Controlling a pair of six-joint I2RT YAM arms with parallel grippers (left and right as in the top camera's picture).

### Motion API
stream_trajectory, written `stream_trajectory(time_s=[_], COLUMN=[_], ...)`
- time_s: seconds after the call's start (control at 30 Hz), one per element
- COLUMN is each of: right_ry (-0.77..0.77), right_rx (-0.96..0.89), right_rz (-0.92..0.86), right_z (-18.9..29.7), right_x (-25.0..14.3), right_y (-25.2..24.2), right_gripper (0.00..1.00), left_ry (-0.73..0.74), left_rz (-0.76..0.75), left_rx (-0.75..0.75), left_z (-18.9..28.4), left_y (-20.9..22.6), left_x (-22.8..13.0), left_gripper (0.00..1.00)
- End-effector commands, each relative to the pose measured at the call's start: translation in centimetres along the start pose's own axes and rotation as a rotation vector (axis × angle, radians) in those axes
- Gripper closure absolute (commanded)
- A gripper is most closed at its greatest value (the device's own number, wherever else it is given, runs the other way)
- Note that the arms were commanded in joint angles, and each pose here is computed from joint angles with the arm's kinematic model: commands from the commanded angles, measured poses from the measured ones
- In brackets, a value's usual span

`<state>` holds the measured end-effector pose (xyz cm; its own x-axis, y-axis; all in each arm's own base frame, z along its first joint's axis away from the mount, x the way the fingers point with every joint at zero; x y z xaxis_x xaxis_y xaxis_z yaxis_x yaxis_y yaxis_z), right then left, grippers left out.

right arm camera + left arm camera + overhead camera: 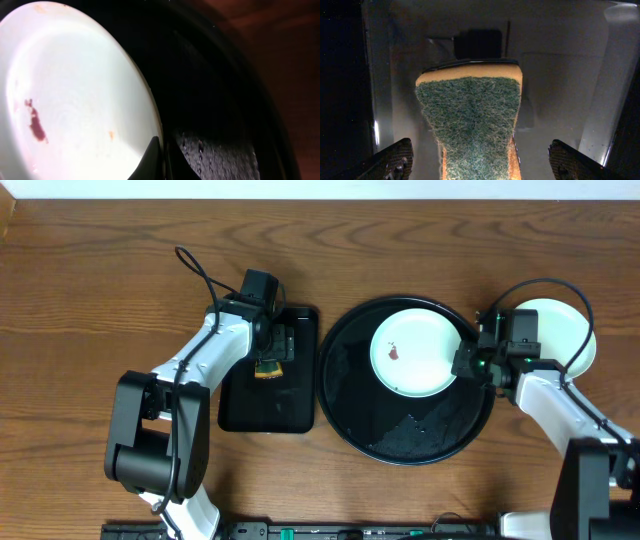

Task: Clean dirty plates on tray and stack at the side
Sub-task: 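Hold stained plate rim steady with right gripper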

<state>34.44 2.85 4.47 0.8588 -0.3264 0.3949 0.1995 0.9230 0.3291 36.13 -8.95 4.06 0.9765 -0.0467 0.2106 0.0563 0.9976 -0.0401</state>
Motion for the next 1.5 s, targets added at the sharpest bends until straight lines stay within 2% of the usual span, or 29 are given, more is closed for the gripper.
stream_trajectory(time_s=[0.0, 0.1, 0.13, 0.3, 0.4, 0.5, 0.6, 0.63, 0.73, 0.9, 0.97, 1.03, 1.17, 1.47], right_ry=[0.032, 0.026, 0.019, -0.007, -0.025, -0.035, -0.008, 0.005, 0.043, 0.115, 0.135, 0.141, 0.136, 0.127], right_rx=[0.017, 0.023, 0.036, 0.048, 0.008, -0.040, -0.067, -0.069, -0.074, -0.076, -0.069, -0.071, -0.070, -0.068], right_rz=[0.024, 0.026, 0.033, 0.124, 0.196, 0.210, 0.210, 0.208, 0.205, 0.197, 0.192, 0.191, 0.192, 0.194], right_z=[-1.0, -0.9, -0.5, 2.3, 3.3, 3.1, 2.2, 1.7, 0.2, -2.6, -3.1, -3.3, -3.2, -2.3], right_x=[-0.3, 0.0, 0.4, 3.7, 5.1, 5.4, 5.0, 4.7, 4.0, 2.5, 2.1, 2.0, 2.1, 2.3], right_y=[0.2, 0.3, 0.7, 2.3, 2.3, 1.6, 0.9, 0.8, 0.4, -0.4, -0.4, -0.5, -0.5, -0.2], right_gripper=[0.80, 0.49, 0.45, 0.35, 0.35, 0.40, 0.55, 0.57, 0.54, 0.58, 0.65, 0.77, 0.89, 0.91], left_ry=[0.015, 0.015, 0.013, -0.003, -0.003, -0.003, -0.003, -0.003, 0.000, 0.009, 0.009, 0.009, 0.008, 0.008], left_rz=[-0.005, -0.005, -0.005, -0.005, -0.005, -0.005, -0.005, -0.005, -0.005, -0.005, -0.005, -0.005, -0.005, -0.005], left_rx=[-0.003, -0.003, -0.003, -0.006, -0.006, -0.006, -0.006, -0.006, -0.006, -0.004, -0.004, -0.004, -0.004, -0.004], left_z=[-0.3, -0.3, -0.3, -0.3, -0.3, -0.3, -0.3, -0.3, -0.3, -0.3, -0.3, -0.3, -0.3, -0.3], left_y=[0.0, 0.0, 0.0, 0.0, 0.0, 0.0, 0.0, 0.0, 0.0, 0.0, 0.0, 0.0, 0.0, 0.0], left_x=[-0.4, -0.4, -0.3, 0.0, 0.0, 0.0, 0.0, 0.0, -0.1, -0.3, -0.3, -0.2, -0.2, -0.2], left_gripper=[0.13, 0.13, 0.13, 0.12, 0.13, 0.13, 0.13, 0.13, 0.13, 0.13, 0.13, 0.13, 0.12, 0.13])
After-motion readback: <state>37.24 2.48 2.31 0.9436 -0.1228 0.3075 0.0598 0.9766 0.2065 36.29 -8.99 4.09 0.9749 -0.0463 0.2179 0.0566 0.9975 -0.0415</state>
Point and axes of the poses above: each gripper's point midway between its finger pads, its own z axis back along the fingers, its own y axis along the line the jaws close on, x = y × z, the point moved 2 cm from there along z, back along the fingers, and after that the axes turned 6 degrees about -z, right-handed, at the moved point
